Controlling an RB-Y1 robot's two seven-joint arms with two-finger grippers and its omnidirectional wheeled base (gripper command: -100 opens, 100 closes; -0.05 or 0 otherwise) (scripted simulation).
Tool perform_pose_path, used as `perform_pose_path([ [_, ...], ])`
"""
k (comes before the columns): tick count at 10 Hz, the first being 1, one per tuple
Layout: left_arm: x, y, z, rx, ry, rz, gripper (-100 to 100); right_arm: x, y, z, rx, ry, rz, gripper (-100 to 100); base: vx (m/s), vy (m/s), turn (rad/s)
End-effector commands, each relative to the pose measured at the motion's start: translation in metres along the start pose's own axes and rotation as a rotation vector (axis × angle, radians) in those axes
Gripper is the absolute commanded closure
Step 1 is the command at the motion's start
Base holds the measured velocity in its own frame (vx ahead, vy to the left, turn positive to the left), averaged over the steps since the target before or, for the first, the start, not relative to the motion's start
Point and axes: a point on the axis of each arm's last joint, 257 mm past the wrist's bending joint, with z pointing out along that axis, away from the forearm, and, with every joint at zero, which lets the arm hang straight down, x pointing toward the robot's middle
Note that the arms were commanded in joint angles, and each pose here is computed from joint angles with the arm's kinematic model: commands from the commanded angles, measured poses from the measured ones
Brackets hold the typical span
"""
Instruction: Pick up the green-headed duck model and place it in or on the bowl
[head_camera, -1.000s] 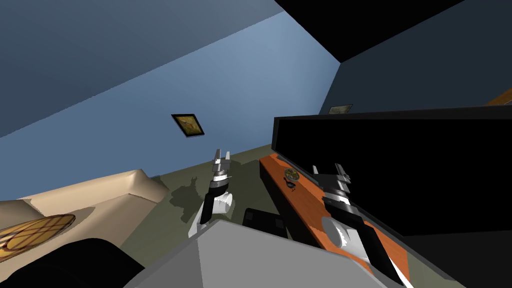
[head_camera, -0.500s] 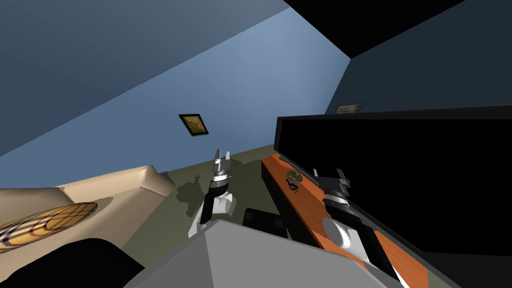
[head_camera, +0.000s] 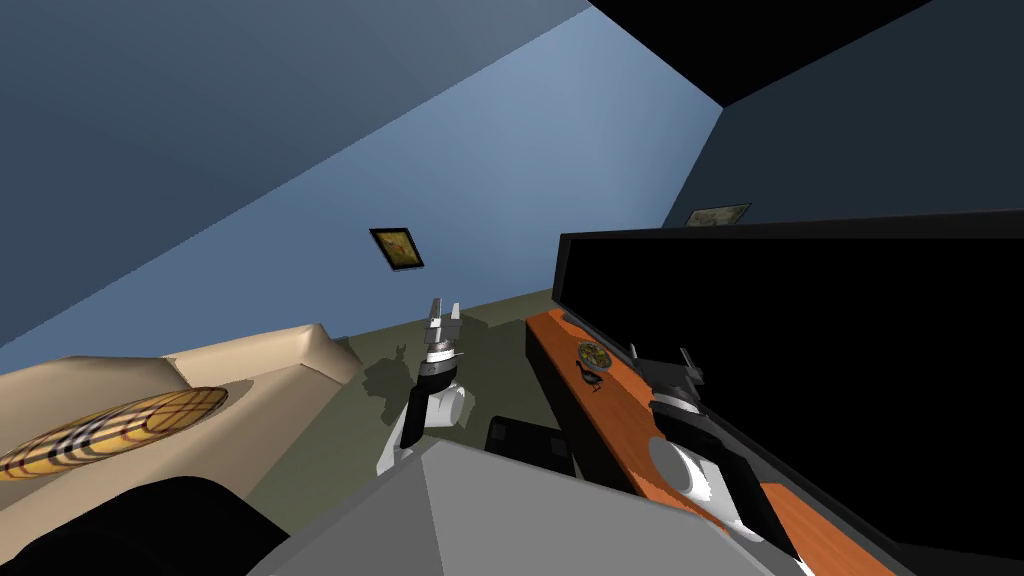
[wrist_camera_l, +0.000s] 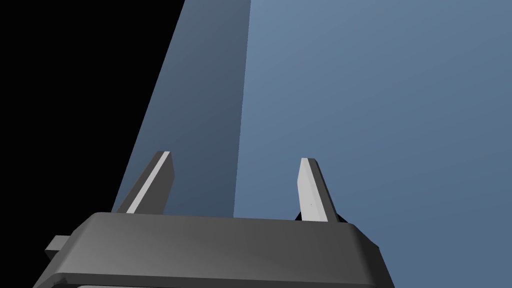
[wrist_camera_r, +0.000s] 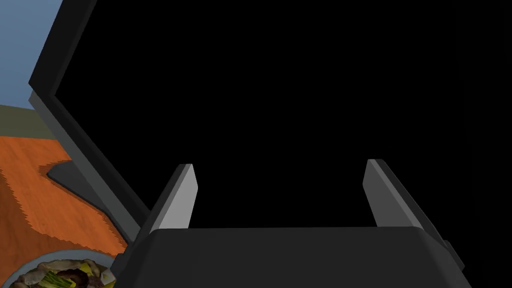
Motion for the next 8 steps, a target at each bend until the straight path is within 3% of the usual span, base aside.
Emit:
perform_pose_path([
  [1, 0.000, 0.000, 0.000, 0.000, 0.000, 0.000, 0, -0.023, -0.004, 0.000, 0.002, -0.053, 0.083, -100, 0.009, -0.001, 0.152],
  [2, 0.000, 0.000, 0.000, 0.000, 0.000, 0.000, 0, -0.025, -0.003, 0.000, -0.001, -0.058, 0.101, -100, 0.008, -0.005, 0.040],
  [4, 0.000, 0.000, 0.000, 0.000, 0.000, 0.000, 0, -0.056, -0.006, -0.004, -0.006, -0.130, 0.207, -100, 0.008, -0.002, 0.095],
  [7, 0.000, 0.000, 0.000, 0.000, 0.000, 0.000, 0, -0.074, -0.007, -0.007, -0.021, -0.175, 0.297, -100, 0.005, -0.002, 0.063],
  [8, 0.000, 0.000, 0.000, 0.000, 0.000, 0.000, 0, -0.090, -0.009, -0.011, -0.033, -0.215, 0.364, -100, 0.004, -0.001, 0.088],
])
